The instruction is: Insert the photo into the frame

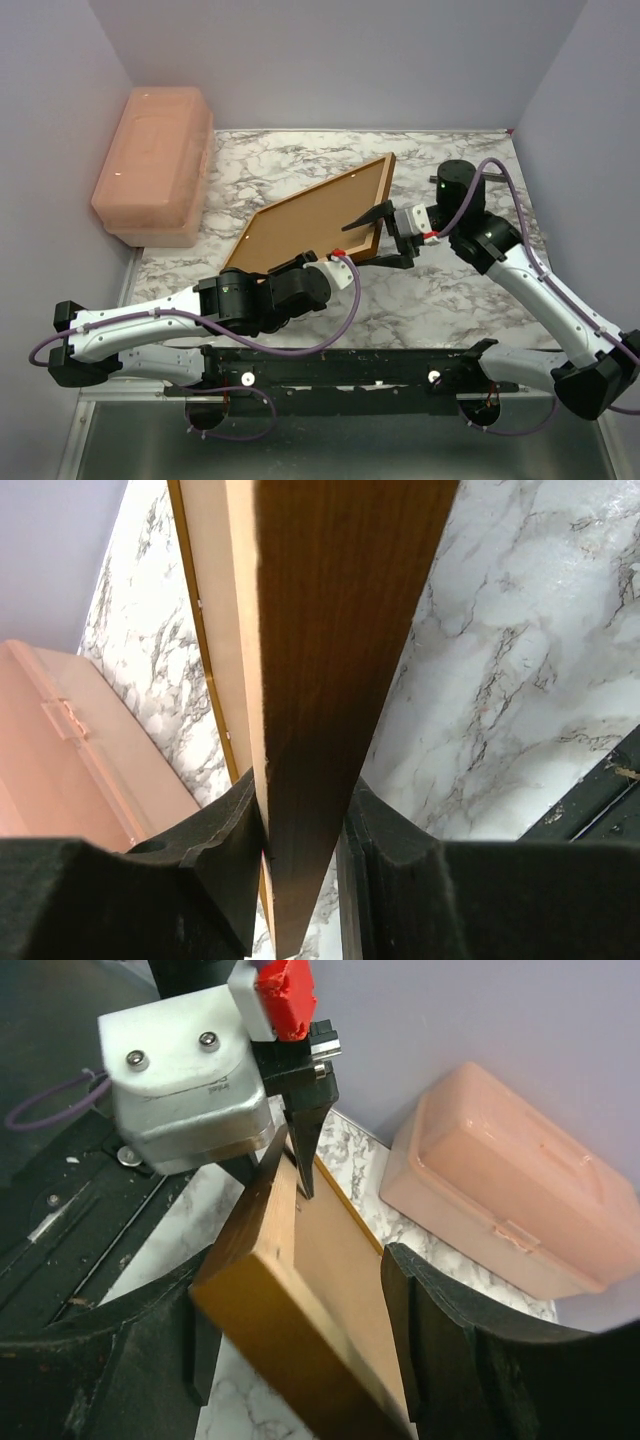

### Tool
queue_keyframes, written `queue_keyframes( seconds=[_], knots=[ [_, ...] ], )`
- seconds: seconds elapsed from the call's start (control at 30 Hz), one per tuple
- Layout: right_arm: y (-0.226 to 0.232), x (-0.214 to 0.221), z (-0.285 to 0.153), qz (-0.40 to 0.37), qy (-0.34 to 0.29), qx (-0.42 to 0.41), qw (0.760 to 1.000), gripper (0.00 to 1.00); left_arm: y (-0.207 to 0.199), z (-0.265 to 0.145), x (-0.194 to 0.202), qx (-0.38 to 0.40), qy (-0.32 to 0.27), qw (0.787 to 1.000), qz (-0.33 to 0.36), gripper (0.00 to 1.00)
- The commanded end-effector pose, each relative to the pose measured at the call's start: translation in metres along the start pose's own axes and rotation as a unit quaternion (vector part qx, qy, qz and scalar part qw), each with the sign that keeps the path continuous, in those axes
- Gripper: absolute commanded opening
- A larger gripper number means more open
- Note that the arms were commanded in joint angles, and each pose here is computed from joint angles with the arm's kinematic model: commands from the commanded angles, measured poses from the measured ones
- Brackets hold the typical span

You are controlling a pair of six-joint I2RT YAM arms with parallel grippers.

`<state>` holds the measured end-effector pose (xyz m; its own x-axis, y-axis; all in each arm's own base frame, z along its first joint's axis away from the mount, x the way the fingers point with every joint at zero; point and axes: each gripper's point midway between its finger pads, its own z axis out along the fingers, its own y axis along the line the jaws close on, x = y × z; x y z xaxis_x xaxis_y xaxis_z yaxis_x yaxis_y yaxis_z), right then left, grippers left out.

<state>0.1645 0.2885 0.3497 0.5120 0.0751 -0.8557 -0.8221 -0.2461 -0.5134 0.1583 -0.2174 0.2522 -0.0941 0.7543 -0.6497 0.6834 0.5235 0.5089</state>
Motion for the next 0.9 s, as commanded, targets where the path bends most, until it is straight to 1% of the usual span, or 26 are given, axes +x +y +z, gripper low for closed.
queue_keyframes(
  seconds=[0.0,0.17,0.33,0.43,0.5,0.53,0.57,0.63,0.7,0.77,0.87],
  knots=[
    [0.006,0.016,0.012,-0.012,0.037,-0.026,0.999,0.63,-0.006,-0.013,-0.036,0.034,-0.063,0.994,-0.082,0.12],
    [0.006,0.017,0.009,-0.018,0.047,-0.007,0.999,0.51,-0.003,-0.016,-0.038,0.033,-0.069,0.993,-0.088,0.12],
    [0.009,0.014,0.006,-0.018,0.053,0.002,0.998,0.35,0.003,-0.023,-0.043,0.033,-0.085,0.991,-0.098,0.12],
    [0.011,0.011,0.006,-0.011,0.048,-0.002,0.999,0.23,0.007,-0.026,-0.047,0.032,-0.094,0.990,-0.105,0.14],
    [0.014,0.008,0.006,-0.006,0.042,-0.005,0.999,0.10,0.011,-0.029,-0.050,0.027,-0.099,0.988,-0.112,0.18],
    [0.014,0.006,0.006,-0.002,0.040,-0.004,0.999,0.05,0.014,-0.031,-0.052,0.025,-0.102,0.988,-0.116,0.24],
    [0.014,0.004,0.006,0.001,0.038,-0.004,0.999,0.02,0.016,-0.033,-0.054,0.023,-0.105,0.987,-0.120,0.31],
    [0.014,0.001,0.005,0.009,0.035,-0.002,0.999,0.00,0.022,-0.040,-0.061,0.023,-0.117,0.984,-0.129,0.60],
    [0.015,-0.003,0.006,0.024,0.029,0.000,0.999,0.00,0.028,-0.047,-0.068,0.022,-0.128,0.982,-0.139,0.80],
    [0.014,-0.007,0.007,0.050,0.020,0.004,0.999,0.00,0.035,-0.055,-0.077,0.024,-0.142,0.978,-0.151,0.90],
    [0.013,-0.013,0.008,0.095,0.007,0.011,0.995,0.00,0.043,-0.066,-0.089,0.026,-0.164,0.971,-0.170,0.93]
  ],
)
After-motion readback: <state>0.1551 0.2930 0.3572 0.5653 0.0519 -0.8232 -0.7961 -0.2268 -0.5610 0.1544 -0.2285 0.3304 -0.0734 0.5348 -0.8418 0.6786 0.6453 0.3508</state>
